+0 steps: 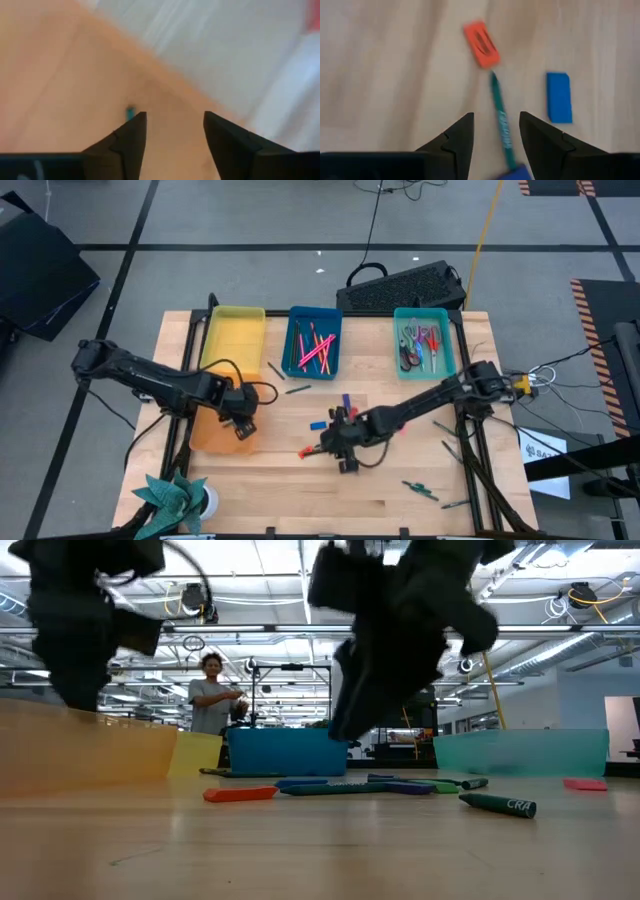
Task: Sort crayons/erasers/pens/pencils in bins
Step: Put the green crayon into the orange bin
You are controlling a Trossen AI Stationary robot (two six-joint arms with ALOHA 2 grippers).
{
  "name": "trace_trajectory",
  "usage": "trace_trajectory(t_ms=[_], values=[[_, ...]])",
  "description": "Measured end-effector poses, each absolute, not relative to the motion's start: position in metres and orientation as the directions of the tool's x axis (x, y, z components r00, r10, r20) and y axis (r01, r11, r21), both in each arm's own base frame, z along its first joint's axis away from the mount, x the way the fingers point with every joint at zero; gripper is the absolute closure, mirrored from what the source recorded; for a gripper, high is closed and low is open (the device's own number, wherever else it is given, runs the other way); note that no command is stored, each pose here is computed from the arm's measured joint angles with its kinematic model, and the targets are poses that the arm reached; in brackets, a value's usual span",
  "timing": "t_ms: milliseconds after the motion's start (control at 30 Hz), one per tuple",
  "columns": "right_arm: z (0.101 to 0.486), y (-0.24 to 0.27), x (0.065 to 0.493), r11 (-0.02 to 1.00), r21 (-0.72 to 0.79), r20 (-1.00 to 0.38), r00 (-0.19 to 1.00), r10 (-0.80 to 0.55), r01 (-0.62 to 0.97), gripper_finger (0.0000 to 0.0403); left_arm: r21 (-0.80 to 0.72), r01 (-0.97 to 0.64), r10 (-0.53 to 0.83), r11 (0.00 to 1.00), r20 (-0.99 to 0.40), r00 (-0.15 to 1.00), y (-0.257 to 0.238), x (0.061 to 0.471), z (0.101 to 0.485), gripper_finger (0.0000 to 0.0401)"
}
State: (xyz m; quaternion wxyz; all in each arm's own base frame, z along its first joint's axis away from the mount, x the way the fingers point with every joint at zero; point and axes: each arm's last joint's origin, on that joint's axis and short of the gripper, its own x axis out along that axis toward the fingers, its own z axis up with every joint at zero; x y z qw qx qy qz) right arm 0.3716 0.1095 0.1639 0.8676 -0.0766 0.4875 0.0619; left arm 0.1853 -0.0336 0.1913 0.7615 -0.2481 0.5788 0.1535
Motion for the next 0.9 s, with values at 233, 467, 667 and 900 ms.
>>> trace_trajectory(t_ms=[233, 467, 667, 900], values=[[0.141, 0.084, 0.364, 0.972, -0.076, -0.898, 0.438, 0.030, -0.221, 0.0263, -0.308, -0.430, -0.053, 0.849, -0.859, 0.510, -0.043, 0.190, 0.250, 0.0210], [0.126, 0.079, 0.356, 0.959, -0.056, -0.892, 0.446, 0.076, -0.277, 0.0280, -0.315, -0.432, 0.030, 0.845, -0.778, 0.627, -0.042, 0.177, 0.276, 0.0241], [0.114, 0.077, 0.348, 0.955, -0.068, -0.878, 0.472, 0.081, -0.290, 0.0314, -0.313, -0.429, 0.087, 0.847, -0.716, 0.693, -0.039, 0.171, 0.286, 0.0257], [0.106, 0.075, 0.342, 0.947, -0.082, -0.878, 0.472, 0.079, -0.311, 0.0375, -0.405, -0.341, 0.094, 0.848, -0.519, 0.849, -0.043, 0.175, 0.308, 0.0263]])
